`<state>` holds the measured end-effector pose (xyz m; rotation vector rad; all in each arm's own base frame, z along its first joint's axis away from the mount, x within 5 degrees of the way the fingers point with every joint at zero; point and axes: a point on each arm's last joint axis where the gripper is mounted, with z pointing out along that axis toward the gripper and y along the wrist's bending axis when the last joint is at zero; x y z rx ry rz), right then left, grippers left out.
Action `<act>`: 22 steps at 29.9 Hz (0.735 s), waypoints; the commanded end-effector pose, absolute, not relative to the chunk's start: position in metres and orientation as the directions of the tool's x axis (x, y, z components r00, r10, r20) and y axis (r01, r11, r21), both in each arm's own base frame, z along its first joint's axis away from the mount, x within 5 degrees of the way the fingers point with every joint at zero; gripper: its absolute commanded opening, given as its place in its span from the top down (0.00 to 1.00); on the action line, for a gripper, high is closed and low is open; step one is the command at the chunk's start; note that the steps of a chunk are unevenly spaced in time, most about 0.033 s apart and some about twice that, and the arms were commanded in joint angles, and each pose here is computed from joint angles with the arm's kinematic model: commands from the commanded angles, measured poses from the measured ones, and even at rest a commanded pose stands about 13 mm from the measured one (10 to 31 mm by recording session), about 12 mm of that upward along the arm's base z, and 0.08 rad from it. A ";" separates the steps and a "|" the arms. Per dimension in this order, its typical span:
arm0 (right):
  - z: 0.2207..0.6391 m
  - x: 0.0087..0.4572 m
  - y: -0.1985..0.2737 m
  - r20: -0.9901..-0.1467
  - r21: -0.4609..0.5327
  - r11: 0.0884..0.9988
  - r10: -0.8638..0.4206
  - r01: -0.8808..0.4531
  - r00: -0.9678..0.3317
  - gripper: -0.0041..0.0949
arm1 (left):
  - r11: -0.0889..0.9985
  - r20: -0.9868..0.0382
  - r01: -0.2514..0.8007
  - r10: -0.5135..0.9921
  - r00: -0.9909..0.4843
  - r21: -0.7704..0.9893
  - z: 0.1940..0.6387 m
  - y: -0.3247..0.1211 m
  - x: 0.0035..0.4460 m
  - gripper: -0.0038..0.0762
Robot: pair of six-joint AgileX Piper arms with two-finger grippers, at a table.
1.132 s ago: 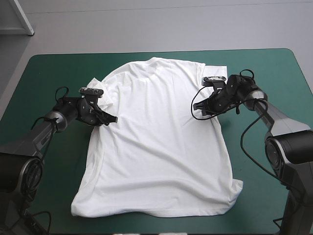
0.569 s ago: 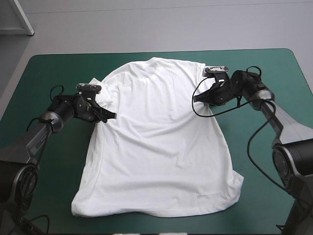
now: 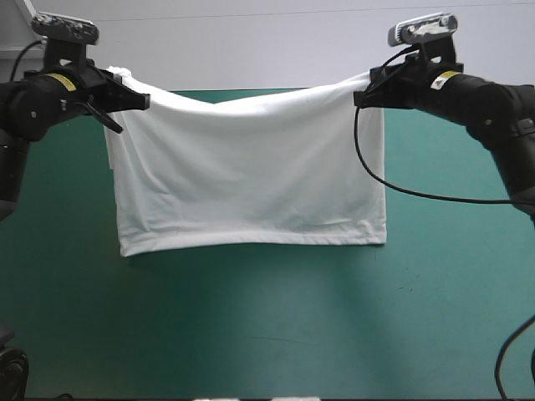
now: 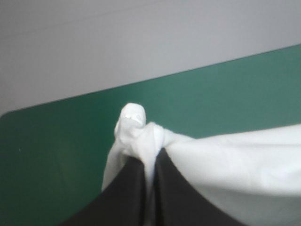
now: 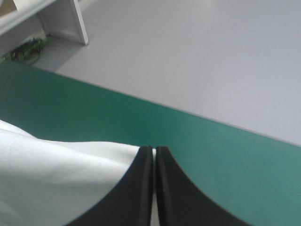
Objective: Fold the cloth
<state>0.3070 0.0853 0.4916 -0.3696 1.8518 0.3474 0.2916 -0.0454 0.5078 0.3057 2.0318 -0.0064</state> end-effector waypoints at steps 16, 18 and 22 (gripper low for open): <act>0.604 0.224 0.067 -0.996 -0.068 0.909 -0.035 -0.410 0.086 0.98 | 0.966 -0.967 0.189 0.206 -0.151 0.176 0.607 -0.035 0.220 0.93; 0.599 0.239 0.069 -0.996 -0.067 0.912 -0.037 -0.404 0.082 0.98 | 0.963 -0.966 0.190 0.218 -0.139 0.190 0.604 -0.037 0.232 0.93; 0.586 0.273 0.075 -0.997 -0.048 0.919 -0.022 -0.391 0.071 0.98 | 0.963 -0.970 0.193 0.213 -0.117 0.188 0.596 -0.043 0.262 0.93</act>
